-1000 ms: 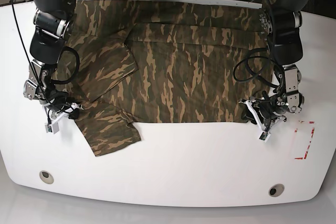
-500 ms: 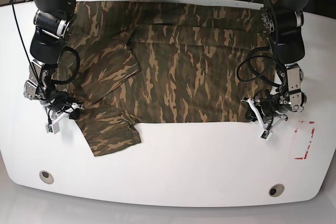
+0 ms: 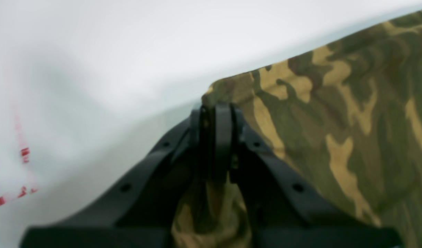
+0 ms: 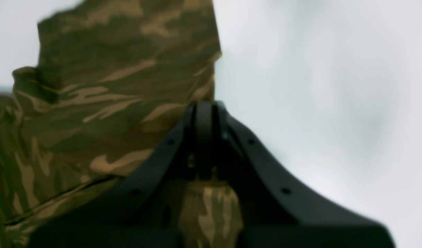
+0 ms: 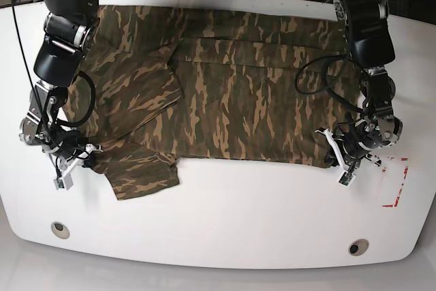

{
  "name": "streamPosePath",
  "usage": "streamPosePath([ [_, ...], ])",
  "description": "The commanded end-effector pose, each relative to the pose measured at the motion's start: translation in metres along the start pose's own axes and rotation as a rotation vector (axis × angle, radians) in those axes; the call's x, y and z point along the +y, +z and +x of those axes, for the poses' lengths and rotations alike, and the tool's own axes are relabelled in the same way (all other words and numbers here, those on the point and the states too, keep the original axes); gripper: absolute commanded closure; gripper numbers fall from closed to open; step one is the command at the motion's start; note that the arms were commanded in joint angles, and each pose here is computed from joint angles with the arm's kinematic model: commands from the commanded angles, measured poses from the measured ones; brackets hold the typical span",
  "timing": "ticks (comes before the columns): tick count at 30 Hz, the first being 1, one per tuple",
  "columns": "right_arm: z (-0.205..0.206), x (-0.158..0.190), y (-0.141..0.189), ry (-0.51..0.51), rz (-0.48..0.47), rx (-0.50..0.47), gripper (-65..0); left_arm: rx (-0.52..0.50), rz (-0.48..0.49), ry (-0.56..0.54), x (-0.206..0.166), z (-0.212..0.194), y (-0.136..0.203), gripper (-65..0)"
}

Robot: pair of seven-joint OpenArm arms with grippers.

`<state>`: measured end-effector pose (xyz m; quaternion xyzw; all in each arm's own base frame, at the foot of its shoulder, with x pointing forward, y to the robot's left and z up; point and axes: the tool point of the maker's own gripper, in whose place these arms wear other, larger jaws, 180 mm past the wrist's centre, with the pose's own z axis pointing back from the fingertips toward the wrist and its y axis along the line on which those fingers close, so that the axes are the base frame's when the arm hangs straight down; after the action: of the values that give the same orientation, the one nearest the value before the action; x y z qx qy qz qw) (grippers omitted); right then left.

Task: Layout the t-shirt on the table in an organized manner, then fold the t-shirt properly
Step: 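Lift the grasped edge and fold it toward the robot's base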

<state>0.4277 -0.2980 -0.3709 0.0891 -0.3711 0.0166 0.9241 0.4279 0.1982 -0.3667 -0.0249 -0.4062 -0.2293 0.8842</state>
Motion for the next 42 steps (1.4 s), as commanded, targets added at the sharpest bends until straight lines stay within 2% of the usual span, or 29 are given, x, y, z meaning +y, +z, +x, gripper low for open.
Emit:
streamPosePath([
  [1, 0.031, -0.011, 0.023, 0.057, -0.048, -0.043, 0.0, -0.047, 0.052, -0.033, 0.014, 0.024, 0.014, -2.7],
  [13, 0.008, -0.006, 0.073, 0.242, -0.176, 0.083, 0.0, -0.028, 0.109, -0.111, 0.008, 0.016, 0.043, -2.7],
  [19, -0.008, -0.004, 0.108, 0.249, -0.255, 0.098, 0.0, -0.01, 0.126, -0.138, 0.003, 0.008, 0.054, -2.7],
  [25, -0.03, -0.001, 0.135, 0.292, -0.317, 0.156, 0.0, 0.019, 0.137, -0.168, 0.0, -0.008, 0.066, -2.7],
  [31, -0.06, 0.013, 0.142, 0.32, -0.312, 0.197, 0.0, 0.051, 0.125, -0.178, -0.011, -0.028, 0.072, -2.7],
  [38, -0.108, 0.026, 0.14, 0.292, -0.267, 0.287, 0.0, 0.166, 0.116, -0.2, -0.017, -0.069, 0.084, -3.1],
  [40, -0.119, 0.029, 0.139, 0.283, -0.257, 0.309, -2.1, 0.189, 0.109, -0.199, -0.02, -0.078, 0.085, -3.2],
  [42, -0.13, 0.034, 0.138, 0.273, -0.241, 0.323, -7.3, 0.205, 0.1, -0.196, -0.024, -0.087, 0.087, -4.0],
])
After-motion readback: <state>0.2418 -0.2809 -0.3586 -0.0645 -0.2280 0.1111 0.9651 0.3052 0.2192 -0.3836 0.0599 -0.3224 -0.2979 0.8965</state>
